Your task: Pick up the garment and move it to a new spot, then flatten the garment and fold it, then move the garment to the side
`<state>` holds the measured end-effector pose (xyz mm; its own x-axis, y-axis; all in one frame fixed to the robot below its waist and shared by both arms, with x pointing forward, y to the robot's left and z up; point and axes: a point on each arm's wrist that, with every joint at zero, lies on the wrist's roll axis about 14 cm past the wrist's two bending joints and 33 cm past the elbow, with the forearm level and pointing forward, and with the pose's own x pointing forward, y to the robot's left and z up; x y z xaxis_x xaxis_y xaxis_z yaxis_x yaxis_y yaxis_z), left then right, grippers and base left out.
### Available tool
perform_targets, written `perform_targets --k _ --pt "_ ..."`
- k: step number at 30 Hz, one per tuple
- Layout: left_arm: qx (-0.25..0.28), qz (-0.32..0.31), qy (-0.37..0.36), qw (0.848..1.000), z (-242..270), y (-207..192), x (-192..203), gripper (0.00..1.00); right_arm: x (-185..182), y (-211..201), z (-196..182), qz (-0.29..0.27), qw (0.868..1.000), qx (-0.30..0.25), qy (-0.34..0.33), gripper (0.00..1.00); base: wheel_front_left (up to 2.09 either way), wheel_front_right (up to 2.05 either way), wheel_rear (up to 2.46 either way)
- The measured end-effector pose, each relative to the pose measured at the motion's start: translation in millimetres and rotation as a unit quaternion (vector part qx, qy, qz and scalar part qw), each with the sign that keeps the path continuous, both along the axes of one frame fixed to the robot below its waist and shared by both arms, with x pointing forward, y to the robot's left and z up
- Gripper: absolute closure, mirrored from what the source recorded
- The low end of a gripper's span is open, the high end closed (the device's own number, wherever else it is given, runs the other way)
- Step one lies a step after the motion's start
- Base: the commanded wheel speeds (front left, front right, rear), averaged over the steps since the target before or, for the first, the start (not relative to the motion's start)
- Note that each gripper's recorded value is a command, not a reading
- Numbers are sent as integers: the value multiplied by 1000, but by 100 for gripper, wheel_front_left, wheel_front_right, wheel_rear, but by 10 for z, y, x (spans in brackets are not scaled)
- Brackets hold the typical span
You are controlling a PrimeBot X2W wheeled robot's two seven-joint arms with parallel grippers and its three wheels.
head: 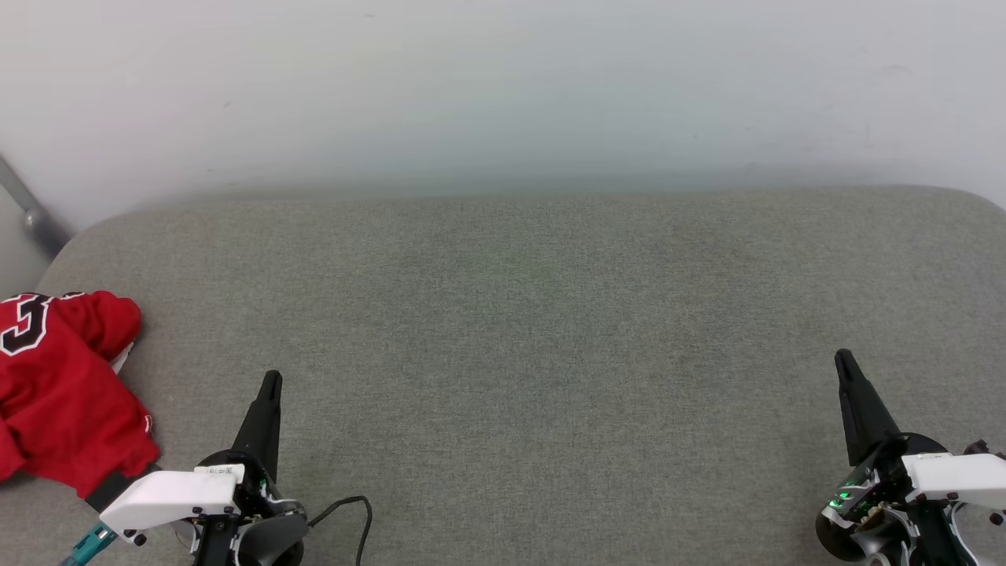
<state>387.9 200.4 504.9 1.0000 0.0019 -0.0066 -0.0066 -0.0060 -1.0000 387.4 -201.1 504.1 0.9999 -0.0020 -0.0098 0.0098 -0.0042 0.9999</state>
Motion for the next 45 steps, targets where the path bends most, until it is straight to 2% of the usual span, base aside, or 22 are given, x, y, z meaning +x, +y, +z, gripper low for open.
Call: perform_targets --k 8,9,14,27,37,45 --pt "0 0 0 1000 0 0 0 100 0 0 0 0 1000 0 0 100 0 0 0" --pt "0 0 0 1000 0 0 0 0 0 0 0 0 1000 0 0 0 0 0 0" --pt "-2 -2 29 1000 -192 -30 -82 0 -93 -5 -193 -3 1000 2 29 0 0 0 0" --pt "14 -9 11 1000 -76 -194 -34 0 -63 50 -114 -11 1000 -19 17 0 0 0 0" --pt "106 -13 4 994 -33 -258 -26 0 -43 71 -58 -11 993 -115 10 0 0 0 0" --pt "177 -15 -8 984 33 -301 -3 0 -32 88 -10 -12 982 -191 2 0 0 0 0"
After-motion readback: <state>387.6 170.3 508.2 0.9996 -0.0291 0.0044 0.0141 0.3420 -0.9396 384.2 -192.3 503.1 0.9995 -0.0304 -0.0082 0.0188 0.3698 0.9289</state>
